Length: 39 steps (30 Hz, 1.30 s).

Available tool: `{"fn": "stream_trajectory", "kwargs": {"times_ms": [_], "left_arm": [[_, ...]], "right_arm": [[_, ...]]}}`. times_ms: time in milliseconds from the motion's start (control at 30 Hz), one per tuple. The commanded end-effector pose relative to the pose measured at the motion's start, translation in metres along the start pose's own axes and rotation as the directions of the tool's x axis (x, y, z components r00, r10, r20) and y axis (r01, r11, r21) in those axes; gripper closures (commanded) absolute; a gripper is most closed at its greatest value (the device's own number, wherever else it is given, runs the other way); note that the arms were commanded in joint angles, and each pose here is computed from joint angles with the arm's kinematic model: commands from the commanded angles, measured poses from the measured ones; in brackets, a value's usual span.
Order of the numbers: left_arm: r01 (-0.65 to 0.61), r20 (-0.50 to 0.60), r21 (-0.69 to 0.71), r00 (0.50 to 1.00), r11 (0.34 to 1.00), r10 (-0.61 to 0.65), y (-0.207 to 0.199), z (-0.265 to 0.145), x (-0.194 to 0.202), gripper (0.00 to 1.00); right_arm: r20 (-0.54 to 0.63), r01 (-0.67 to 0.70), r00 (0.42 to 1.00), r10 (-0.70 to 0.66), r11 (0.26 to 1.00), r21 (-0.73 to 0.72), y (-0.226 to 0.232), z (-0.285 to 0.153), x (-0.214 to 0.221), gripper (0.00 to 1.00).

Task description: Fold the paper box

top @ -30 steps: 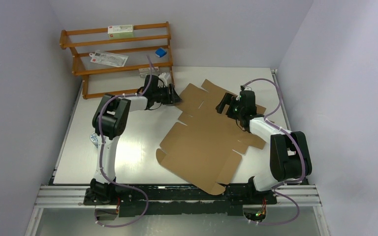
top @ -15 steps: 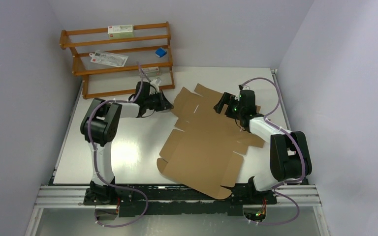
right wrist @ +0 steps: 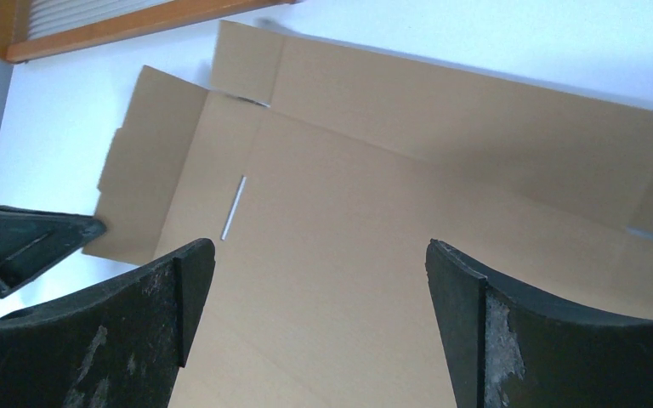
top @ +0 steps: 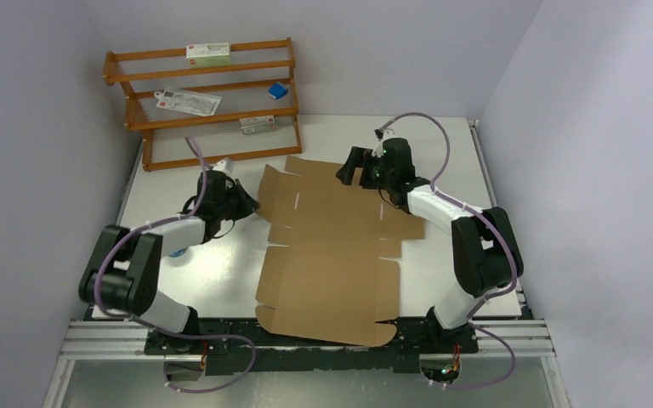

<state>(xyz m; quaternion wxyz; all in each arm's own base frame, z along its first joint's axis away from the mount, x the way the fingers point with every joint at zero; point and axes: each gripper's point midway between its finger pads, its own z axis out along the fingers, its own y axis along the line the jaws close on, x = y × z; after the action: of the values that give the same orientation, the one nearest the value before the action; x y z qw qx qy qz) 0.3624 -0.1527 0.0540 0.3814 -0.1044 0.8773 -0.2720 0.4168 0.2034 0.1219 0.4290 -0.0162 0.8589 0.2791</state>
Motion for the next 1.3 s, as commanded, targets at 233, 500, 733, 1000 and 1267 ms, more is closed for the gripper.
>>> {"fn": "stream_trajectory", "kwargs": {"times_ms": [233,500,733,1000,1267], "left_arm": [[0.018,0.083,-0.199,0.997,0.98,-0.001,0.04,-0.035,-0.008,0.88],[0.015,0.062,-0.171,0.998,0.985,-0.005,0.037,-0.039,0.001,0.59],[-0.029,0.057,-0.136,0.998,0.99,0.037,0.015,-0.043,-0.017,0.3],[-0.065,0.12,-0.083,0.99,0.994,0.074,-0.013,-0.003,-0.072,0.28],[-0.122,0.082,-0.017,0.989,0.992,0.122,-0.024,0.056,-0.095,0.32]], "right_arm": [[-0.039,0.073,0.997,-0.073,0.997,0.013,0.01,0.01,-0.007,0.0],[-0.056,0.098,0.994,-0.098,0.995,-0.017,0.014,0.016,-0.009,0.0],[-0.056,0.139,0.989,-0.139,0.99,-0.005,0.003,0.032,-0.016,0.0],[-0.074,0.089,0.993,-0.095,0.992,-0.084,-0.002,0.046,-0.017,0.01],[-0.093,0.061,0.993,-0.07,0.994,-0.095,-0.002,0.04,0.005,0.01]]}}
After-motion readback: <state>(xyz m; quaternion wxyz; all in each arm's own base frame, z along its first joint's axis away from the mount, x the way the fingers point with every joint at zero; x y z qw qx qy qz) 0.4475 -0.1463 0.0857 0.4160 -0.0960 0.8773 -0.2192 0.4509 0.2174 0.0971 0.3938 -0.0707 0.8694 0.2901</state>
